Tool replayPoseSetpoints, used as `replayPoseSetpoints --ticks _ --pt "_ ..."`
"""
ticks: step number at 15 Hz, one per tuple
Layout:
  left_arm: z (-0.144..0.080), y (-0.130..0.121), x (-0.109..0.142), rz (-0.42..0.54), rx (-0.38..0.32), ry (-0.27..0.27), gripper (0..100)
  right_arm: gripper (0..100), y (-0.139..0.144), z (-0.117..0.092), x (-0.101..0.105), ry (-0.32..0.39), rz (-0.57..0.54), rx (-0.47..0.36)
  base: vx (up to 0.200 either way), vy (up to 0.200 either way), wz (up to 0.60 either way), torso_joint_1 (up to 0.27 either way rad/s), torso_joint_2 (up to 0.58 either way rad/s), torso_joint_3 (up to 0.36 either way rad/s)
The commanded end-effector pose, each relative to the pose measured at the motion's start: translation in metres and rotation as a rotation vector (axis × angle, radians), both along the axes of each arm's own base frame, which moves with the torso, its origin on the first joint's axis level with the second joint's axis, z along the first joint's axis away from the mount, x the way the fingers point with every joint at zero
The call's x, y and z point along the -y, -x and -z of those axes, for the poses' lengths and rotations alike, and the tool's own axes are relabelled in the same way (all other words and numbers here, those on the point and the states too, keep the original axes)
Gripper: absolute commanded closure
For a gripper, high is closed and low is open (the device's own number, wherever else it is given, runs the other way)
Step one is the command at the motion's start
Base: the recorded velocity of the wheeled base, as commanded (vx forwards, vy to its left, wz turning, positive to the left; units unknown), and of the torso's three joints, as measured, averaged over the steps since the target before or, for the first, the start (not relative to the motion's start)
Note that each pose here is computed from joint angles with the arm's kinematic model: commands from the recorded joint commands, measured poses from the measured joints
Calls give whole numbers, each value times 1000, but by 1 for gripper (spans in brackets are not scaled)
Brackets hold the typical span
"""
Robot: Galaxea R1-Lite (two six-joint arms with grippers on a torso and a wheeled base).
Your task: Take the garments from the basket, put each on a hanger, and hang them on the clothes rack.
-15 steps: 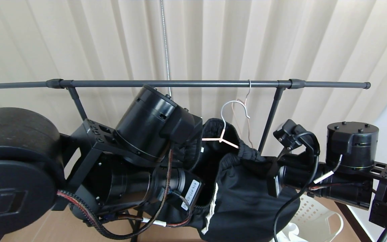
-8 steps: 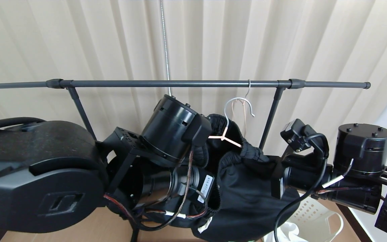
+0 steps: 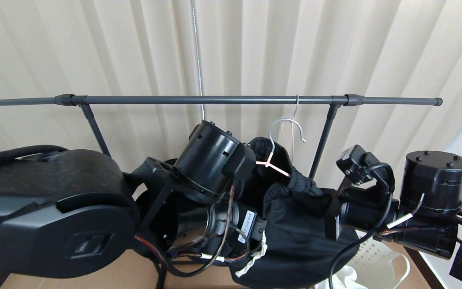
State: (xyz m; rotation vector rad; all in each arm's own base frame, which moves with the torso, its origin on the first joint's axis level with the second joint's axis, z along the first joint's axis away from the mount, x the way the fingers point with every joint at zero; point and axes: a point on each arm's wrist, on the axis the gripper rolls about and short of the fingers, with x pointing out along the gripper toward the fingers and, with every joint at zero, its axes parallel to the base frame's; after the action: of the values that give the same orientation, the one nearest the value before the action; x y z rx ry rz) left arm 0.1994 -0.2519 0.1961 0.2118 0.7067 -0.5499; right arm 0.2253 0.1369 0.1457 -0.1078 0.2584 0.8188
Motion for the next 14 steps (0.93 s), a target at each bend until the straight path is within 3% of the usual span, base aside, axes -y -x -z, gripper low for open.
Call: replayPoseSetpoints --ticks 1,5,6,7,12,13,14 --pt "-17 20 -21 11 30 35 0 100 -1 2 -1 6 0 -6 0 0 0 0 0 0" --pt "-25 52 -65 17 57 49 0 100 0 6 -1 20 -3 -16 0 0 0 0 0 0" --pt "-25 52 -66 17 57 48 0 100 0 7 -1 22 -3 -16 0 0 0 0 0 0" --pt "-34 63 -87 33 112 48 0 100 0 11 0 52 -13 -7 0 0 0 0 0 0" --pt "-48 45 -130 66 322 -132 0 100 5 22 1 103 -87 -2 0 0 0 0 0 0" --pt "-49 39 -132 94 350 -147 0 100 7 22 2 110 -98 3 0 0 0 0 0 0" --pt "-48 33 -133 180 379 -169 0 100 8 24 3 125 -111 10 0 0 0 0 0 0"
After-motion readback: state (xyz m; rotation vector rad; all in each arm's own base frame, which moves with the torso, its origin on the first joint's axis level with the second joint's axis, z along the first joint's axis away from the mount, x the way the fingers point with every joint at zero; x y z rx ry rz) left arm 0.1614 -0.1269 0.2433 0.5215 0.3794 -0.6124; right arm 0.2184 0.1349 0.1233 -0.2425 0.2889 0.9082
